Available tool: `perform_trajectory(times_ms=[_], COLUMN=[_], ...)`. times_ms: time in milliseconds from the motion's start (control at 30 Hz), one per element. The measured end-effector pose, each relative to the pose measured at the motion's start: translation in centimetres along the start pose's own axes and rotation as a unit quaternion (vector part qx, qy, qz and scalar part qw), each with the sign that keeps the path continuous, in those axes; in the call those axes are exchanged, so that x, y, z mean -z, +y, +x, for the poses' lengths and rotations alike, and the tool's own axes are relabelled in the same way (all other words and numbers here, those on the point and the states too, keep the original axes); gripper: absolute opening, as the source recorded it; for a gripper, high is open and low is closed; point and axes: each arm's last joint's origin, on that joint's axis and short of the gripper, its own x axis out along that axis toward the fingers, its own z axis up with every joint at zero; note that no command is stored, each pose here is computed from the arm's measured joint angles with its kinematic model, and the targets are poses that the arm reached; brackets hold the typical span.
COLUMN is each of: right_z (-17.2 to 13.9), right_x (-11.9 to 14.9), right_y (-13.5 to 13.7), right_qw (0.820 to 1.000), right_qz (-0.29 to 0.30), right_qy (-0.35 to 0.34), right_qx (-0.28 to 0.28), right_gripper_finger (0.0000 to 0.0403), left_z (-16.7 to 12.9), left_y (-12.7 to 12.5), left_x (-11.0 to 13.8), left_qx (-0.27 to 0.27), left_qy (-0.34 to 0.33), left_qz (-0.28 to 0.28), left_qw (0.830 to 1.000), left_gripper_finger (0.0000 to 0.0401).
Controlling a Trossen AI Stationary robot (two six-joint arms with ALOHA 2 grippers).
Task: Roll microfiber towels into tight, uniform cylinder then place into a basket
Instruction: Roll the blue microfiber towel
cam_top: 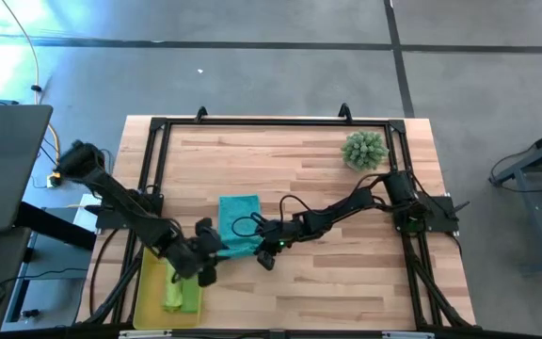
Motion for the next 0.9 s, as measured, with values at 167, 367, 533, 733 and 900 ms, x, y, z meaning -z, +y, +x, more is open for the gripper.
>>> perform_trajectory(times_ms=[167, 367, 533, 733, 900], right_z=[-0.1, -0.1, -0.4, -1.2, -2.0], right_x=[-0.5, -0.8, -2.1, -3.9, -5.1], right_y=[-0.3, -0.6, -2.2, -5.1, -6.9], right_qw=[1.000, 1.000, 0.999, 0.997, 0.998], right_qz=[0.008, 0.007, 0.026, 0.055, 0.047], right_qy=[-0.020, -0.024, -0.037, -0.020, -0.004], right_qx=[0.008, 0.012, 0.024, 0.048, 0.041], right_gripper_finger=[0.0012, 0.0012, 0.0012, 0.0012, 0.0012], left_z=[-0.6, -0.1, 1.5, 2.6, 3.1], left_y=[2.9, 3.4, 4.0, 5.8, 7.3], left_x=[1.1, 0.9, 0.5, -0.2, -0.9], left_qx=[0.043, 0.168, 0.155, 0.086, 0.054], left_qy=[-0.065, -0.018, -0.016, -0.021, -0.023], left_qz=[0.018, 0.105, 0.162, 0.175, 0.205], left_qw=[0.997, 0.980, 0.974, 0.981, 0.977], left_gripper_finger=[0.0118, 0.0123, 0.0144, 0.0160, 0.0162])
